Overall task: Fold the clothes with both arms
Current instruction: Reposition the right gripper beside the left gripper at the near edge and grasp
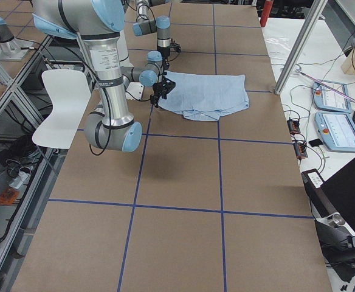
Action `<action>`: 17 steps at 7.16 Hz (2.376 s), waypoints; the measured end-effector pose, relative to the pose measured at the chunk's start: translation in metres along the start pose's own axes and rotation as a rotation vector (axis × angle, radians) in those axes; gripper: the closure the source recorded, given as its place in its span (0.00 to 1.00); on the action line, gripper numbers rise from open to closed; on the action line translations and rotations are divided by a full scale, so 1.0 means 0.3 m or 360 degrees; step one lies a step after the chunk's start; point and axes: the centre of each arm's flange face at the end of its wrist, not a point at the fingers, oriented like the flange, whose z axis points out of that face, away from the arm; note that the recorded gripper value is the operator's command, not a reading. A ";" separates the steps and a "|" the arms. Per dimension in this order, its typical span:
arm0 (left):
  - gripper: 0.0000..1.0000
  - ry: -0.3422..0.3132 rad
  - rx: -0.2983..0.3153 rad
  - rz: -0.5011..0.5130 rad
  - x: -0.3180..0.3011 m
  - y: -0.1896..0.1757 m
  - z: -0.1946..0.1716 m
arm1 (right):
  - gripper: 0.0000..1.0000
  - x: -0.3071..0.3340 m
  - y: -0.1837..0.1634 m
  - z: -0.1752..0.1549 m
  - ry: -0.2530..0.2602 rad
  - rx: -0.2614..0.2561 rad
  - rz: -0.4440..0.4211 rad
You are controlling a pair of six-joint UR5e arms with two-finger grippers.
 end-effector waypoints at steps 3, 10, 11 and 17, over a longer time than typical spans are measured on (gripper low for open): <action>1.00 0.0002 0.0004 -0.0001 0.001 -0.004 -0.002 | 0.92 -0.018 0.007 -0.012 -0.0015 -0.0006 0.0003; 1.00 0.0006 0.0008 -0.0005 0.005 -0.012 -0.007 | 1.00 -0.083 -0.009 -0.076 -0.0085 -0.0017 0.0116; 1.00 0.0009 0.0008 -0.0004 0.005 -0.012 -0.012 | 1.00 -0.091 -0.012 -0.093 -0.0099 -0.0028 0.0120; 1.00 -0.0180 -0.0139 -0.0029 -0.010 0.091 -0.267 | 1.00 0.017 0.048 -0.390 -0.0159 -0.0526 0.0050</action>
